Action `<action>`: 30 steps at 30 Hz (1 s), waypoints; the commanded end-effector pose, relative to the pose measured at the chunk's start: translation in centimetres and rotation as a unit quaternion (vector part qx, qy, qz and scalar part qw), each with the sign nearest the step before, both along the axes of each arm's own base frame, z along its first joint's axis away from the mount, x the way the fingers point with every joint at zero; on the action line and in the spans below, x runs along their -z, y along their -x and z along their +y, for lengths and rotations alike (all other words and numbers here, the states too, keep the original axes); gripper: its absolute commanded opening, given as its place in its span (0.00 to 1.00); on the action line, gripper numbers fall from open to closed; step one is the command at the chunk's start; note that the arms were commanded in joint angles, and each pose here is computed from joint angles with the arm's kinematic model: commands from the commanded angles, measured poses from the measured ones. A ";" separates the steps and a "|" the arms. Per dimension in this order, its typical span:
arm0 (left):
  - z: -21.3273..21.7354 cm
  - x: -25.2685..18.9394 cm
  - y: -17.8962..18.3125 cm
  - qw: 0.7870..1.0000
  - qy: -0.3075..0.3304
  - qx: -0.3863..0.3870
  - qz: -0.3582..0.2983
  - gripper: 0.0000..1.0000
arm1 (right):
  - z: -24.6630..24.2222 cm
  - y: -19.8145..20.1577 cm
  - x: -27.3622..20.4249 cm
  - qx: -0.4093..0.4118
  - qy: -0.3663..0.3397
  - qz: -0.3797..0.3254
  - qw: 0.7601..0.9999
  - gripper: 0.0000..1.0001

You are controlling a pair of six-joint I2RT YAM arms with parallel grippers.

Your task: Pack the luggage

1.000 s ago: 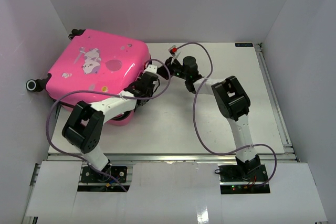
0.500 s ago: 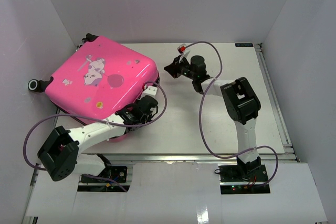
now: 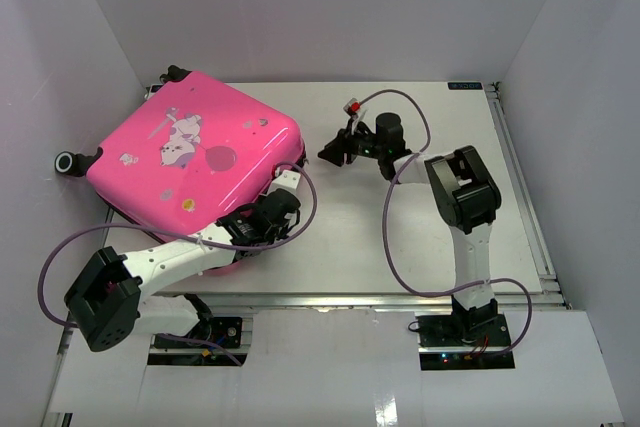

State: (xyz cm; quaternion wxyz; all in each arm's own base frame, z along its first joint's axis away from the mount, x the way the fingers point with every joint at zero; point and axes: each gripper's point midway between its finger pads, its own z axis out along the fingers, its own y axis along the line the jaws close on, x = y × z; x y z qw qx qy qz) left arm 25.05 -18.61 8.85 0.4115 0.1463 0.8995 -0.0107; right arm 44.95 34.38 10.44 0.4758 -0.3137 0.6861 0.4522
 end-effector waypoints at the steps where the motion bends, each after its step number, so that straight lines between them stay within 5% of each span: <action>1: 0.0 0.2 1.4 0.999 0.034 -0.024 0.023 0.00 | -0.5 4.7 -4.5 -0.127 -0.017 -0.098 0.987 0.58; 4: 0.0 -0.1 1.4 0.999 0.042 -0.025 0.017 0.00 | 0.2 5.7 -5.1 -0.168 -0.029 -0.105 0.980 0.67; 15: -0.5 -0.2 1.2 0.999 0.045 -0.019 0.019 0.00 | 2.6 7.1 -6.1 -0.196 -0.018 -0.162 0.967 0.72; 30: -1.0 -0.8 1.4 0.998 0.062 -0.009 0.017 0.00 | 7.1 5.2 -5.1 -0.145 0.030 -0.162 0.976 0.64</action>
